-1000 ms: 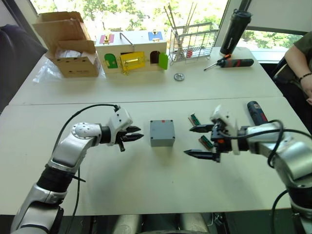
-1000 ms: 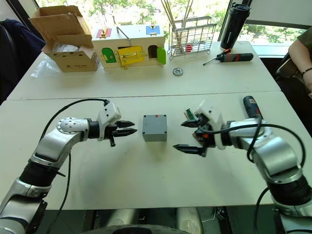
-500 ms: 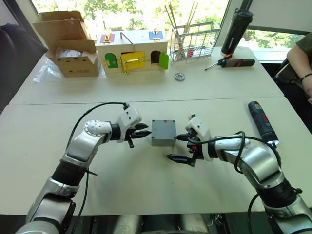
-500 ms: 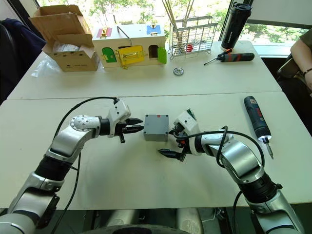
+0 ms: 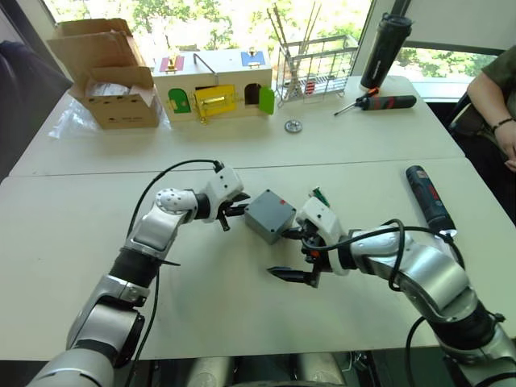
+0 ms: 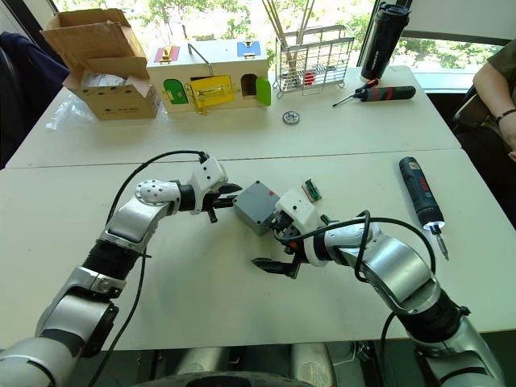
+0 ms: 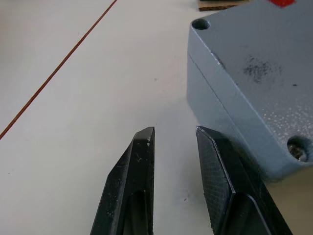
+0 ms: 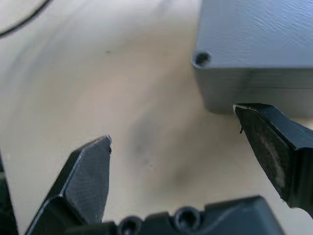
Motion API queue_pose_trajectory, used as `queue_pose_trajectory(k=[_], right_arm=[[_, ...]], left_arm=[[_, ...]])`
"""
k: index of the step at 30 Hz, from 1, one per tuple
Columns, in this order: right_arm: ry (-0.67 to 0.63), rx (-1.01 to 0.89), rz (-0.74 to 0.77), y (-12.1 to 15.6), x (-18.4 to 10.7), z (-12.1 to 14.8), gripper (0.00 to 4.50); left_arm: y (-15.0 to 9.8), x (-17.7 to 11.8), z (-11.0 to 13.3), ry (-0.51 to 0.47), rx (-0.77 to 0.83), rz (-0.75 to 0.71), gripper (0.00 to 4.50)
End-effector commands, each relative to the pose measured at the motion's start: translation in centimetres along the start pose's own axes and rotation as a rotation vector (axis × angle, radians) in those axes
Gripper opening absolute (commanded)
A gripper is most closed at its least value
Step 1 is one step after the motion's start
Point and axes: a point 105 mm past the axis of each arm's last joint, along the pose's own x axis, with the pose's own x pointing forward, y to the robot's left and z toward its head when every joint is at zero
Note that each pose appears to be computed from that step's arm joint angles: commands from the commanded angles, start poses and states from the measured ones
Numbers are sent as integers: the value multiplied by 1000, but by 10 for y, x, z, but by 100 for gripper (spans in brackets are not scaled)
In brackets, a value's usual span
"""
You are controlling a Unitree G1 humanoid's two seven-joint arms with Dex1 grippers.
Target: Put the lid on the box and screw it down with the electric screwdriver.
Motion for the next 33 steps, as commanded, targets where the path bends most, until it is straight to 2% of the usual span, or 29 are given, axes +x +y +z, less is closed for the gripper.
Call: queue_pose_trajectory(k=[1, 4, 8, 10, 15, 21, 24, 33], right_arm=[[16, -112, -86, -20, -15, 4, 447], [48, -169, -122, -36, -18, 0, 447], [38, -199, -136, -53, -14, 1, 447], [28, -211, -127, -58, -9, 3, 447], [29, -256, -99, -65, 2, 3, 447], [5, -272, -57, -64, 14, 8, 447], [2, -272, 20, -49, 16, 7, 447], [-12, -235, 75, -21, 12, 7, 447]], left_arm=[[7, -21, 3, -3, 23, 29, 134], [-2, -37, -2, 24, 13, 6, 134], [-28, -50, 2, 25, -29, -91, 134], [-41, -52, 0, 40, -40, -131, 134], [-56, -48, -1, 52, -54, -150, 134], [-50, -33, 0, 37, -40, -102, 134], [-39, -23, 4, 15, -29, -47, 134], [-37, -18, 6, 8, 15, -60, 134]])
